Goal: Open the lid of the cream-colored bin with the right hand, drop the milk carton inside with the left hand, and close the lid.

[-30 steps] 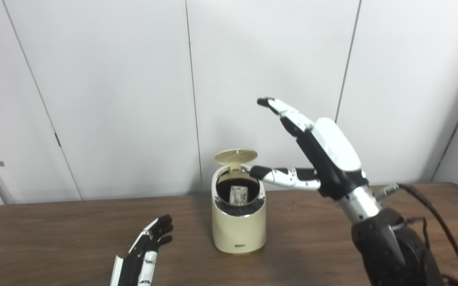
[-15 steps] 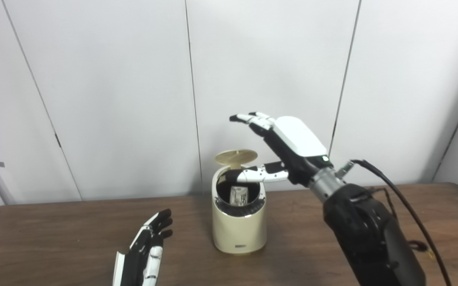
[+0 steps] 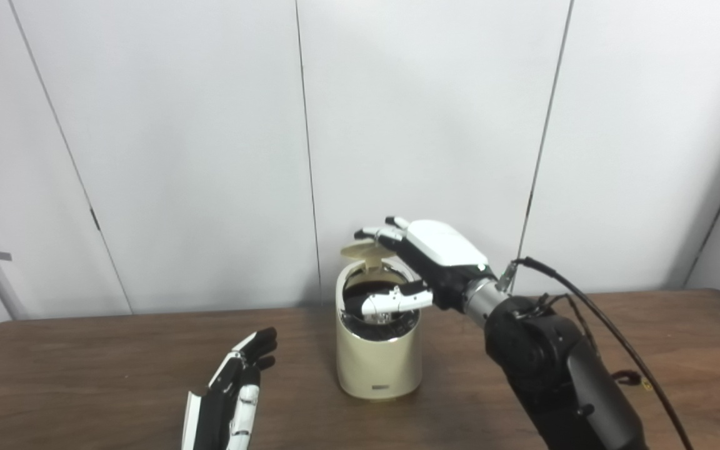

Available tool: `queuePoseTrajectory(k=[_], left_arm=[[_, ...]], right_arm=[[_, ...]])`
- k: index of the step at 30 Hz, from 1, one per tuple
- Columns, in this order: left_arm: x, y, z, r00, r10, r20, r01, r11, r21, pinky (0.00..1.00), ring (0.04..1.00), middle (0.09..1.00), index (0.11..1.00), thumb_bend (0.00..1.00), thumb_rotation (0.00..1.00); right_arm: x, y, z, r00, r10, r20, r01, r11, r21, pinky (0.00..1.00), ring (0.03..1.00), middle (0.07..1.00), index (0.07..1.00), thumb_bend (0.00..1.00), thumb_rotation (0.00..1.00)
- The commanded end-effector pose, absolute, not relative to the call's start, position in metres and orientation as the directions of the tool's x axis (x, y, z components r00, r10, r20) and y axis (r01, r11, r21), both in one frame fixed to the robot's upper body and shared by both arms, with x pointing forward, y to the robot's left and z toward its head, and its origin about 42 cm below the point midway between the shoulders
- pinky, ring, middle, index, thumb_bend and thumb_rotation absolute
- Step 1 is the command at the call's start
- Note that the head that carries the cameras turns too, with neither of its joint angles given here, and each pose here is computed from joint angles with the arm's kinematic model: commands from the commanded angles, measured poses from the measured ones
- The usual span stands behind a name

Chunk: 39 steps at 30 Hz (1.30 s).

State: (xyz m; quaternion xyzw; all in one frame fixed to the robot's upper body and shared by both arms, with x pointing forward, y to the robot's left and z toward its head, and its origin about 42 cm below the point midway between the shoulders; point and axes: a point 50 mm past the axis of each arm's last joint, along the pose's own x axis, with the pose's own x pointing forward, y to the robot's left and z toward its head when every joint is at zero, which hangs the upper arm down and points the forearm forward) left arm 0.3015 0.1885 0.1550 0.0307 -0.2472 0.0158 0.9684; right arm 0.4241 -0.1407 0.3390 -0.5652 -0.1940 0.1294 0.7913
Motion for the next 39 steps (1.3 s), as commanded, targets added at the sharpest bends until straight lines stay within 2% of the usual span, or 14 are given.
queuePoseTrajectory(k=[1, 5, 9, 15, 19, 24, 30, 33, 39], left_arm=[[0.306, 0.185, 0.169, 0.835, 0.004, 0.550, -0.042, 0.997, 0.058, 0.78, 0.809, 0.814, 0.806, 0.37, 0.89], [0.307, 0.185, 0.168, 0.841, 0.011, 0.541, -0.048, 0.997, 0.054, 0.77, 0.800, 0.805, 0.798, 0.38, 0.90], [0.308, 0.186, 0.170, 0.840, 0.005, 0.543, -0.038, 0.998, 0.050, 0.77, 0.801, 0.804, 0.800, 0.37, 0.89], [0.311, 0.187, 0.173, 0.833, 0.001, 0.554, -0.034, 0.998, 0.051, 0.76, 0.796, 0.803, 0.800, 0.36, 0.88], [0.310, 0.186, 0.177, 0.829, 0.007, 0.560, -0.038, 0.998, 0.044, 0.74, 0.789, 0.801, 0.798, 0.35, 0.86], [0.309, 0.187, 0.180, 0.834, 0.020, 0.552, -0.056, 0.997, 0.048, 0.76, 0.799, 0.808, 0.797, 0.37, 0.87], [0.307, 0.190, 0.184, 0.826, 0.028, 0.564, -0.065, 0.997, 0.045, 0.77, 0.810, 0.811, 0.798, 0.35, 0.86], [0.304, 0.192, 0.188, 0.832, 0.044, 0.553, -0.075, 0.997, 0.033, 0.73, 0.813, 0.819, 0.799, 0.37, 0.85], [0.300, 0.198, 0.197, 0.825, 0.078, 0.559, -0.116, 0.993, 0.032, 0.77, 0.812, 0.816, 0.806, 0.40, 0.86]], right_arm=[[0.428, -0.135, 0.359, 0.877, 0.423, 0.226, 0.077, 0.340, -0.937, 0.96, 0.960, 0.879, 0.849, 0.75, 0.85], [0.427, -0.136, 0.355, 0.875, 0.420, 0.240, 0.087, 0.353, -0.932, 0.96, 0.936, 0.848, 0.821, 0.74, 0.84], [0.425, -0.138, 0.350, 0.864, 0.411, 0.289, 0.121, 0.388, -0.914, 0.92, 0.877, 0.787, 0.762, 0.74, 0.80], [0.414, -0.140, 0.343, 0.852, 0.420, 0.313, 0.122, 0.423, -0.898, 0.90, 0.844, 0.756, 0.739, 0.72, 0.82], [0.404, -0.142, 0.336, 0.860, 0.415, 0.297, 0.107, 0.423, -0.900, 0.89, 0.840, 0.748, 0.737, 0.73, 0.84], [0.399, -0.146, 0.320, 0.873, 0.410, 0.263, 0.077, 0.417, -0.906, 0.85, 0.826, 0.736, 0.727, 0.70, 0.79], [0.396, -0.149, 0.306, 0.883, 0.409, 0.231, 0.049, 0.410, -0.911, 0.84, 0.819, 0.725, 0.723, 0.68, 0.76], [0.394, -0.152, 0.301, 0.892, 0.400, 0.210, 0.022, 0.425, -0.905, 0.84, 0.825, 0.734, 0.730, 0.68, 0.75], [0.396, -0.158, 0.290, 0.900, 0.396, 0.183, -0.006, 0.431, -0.902, 0.84, 0.827, 0.741, 0.729, 0.69, 0.78]])
